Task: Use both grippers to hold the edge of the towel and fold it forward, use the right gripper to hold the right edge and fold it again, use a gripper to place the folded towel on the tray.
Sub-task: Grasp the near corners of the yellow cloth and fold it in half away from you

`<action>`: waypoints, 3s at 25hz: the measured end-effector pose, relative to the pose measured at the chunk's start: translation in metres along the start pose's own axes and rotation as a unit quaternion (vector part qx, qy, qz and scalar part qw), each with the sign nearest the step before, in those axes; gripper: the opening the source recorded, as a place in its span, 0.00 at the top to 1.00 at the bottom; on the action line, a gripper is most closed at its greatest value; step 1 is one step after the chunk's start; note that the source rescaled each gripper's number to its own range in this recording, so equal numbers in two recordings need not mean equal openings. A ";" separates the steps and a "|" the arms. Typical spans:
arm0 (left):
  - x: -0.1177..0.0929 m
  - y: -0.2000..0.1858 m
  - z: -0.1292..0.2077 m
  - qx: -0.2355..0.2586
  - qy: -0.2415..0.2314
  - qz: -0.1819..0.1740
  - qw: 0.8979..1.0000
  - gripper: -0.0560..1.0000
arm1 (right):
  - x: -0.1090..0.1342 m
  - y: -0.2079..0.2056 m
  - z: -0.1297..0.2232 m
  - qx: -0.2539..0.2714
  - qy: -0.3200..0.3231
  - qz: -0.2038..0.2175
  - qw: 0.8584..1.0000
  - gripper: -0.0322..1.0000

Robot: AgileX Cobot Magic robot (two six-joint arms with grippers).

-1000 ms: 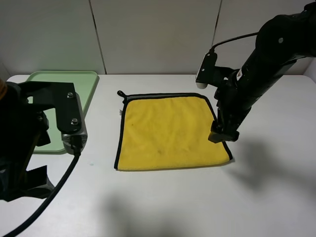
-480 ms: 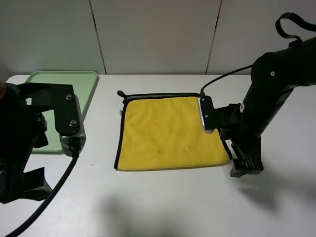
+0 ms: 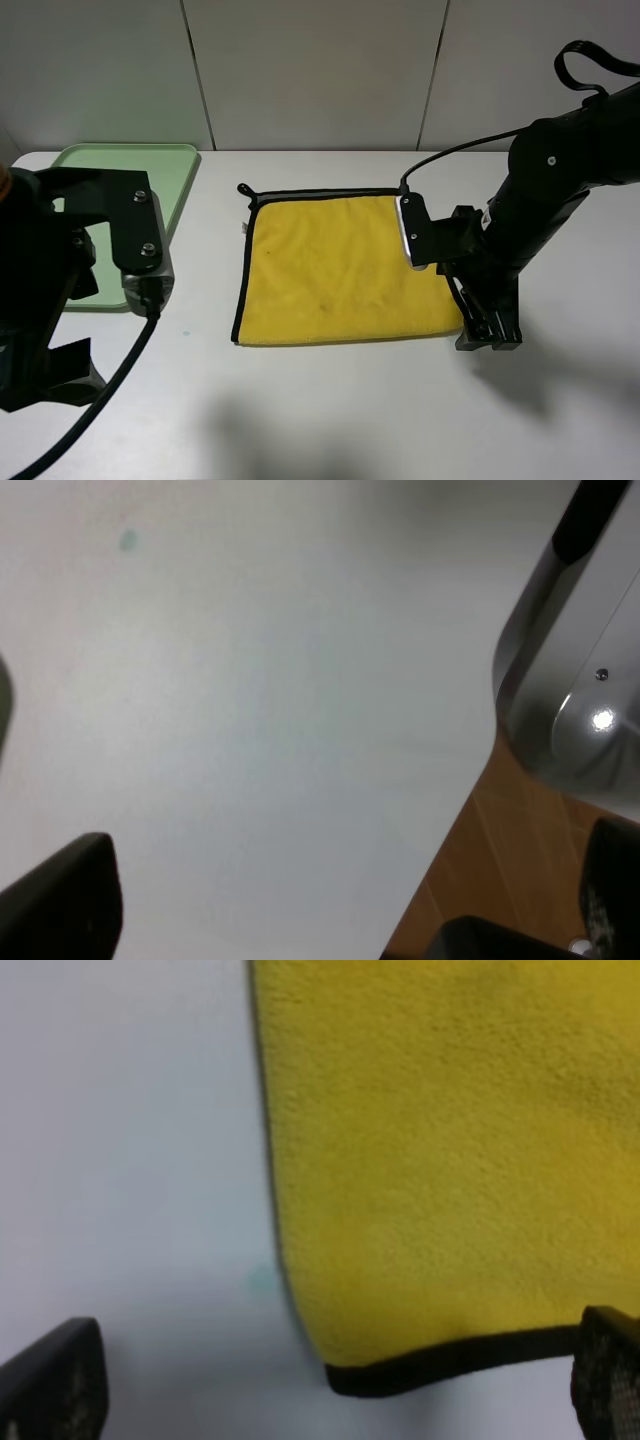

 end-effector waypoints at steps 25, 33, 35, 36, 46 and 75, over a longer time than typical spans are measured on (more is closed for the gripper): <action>0.011 -0.001 -0.015 -0.039 0.005 -0.028 0.999 0.09 | 0.024 0.045 0.010 0.029 -0.026 -0.078 0.996 0.00; 0.014 0.007 -0.037 -0.074 0.031 -0.027 0.996 0.10 | 0.026 0.047 0.008 0.025 -0.015 -0.084 0.996 0.00; 0.014 0.019 -0.041 -0.060 0.032 -0.015 0.998 0.10 | 0.026 0.047 0.007 0.023 -0.012 -0.084 0.996 0.00; 0.017 0.032 -0.046 -0.049 0.033 -0.008 0.998 0.10 | 0.026 0.047 0.007 0.022 -0.011 -0.083 0.996 0.00; 0.028 0.089 -0.068 -0.027 0.039 0.006 0.999 0.11 | 0.027 0.050 0.003 0.015 0.005 -0.084 0.996 0.00; 0.037 0.158 -0.120 -0.021 0.131 0.061 0.989 0.11 | 0.023 0.052 -0.007 -0.015 0.011 -0.075 0.997 0.00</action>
Point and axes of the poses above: a point on each arm's last joint axis where the gripper is mounted, y pointing out along that axis toward the gripper, x along the wrist's bending axis when the last joint is at zero, z = x × y, the point moved 10 cm from there along y, pointing out along that axis toward the gripper, and after that the axes turned 5 degrees about y, right-handed, at the moved point
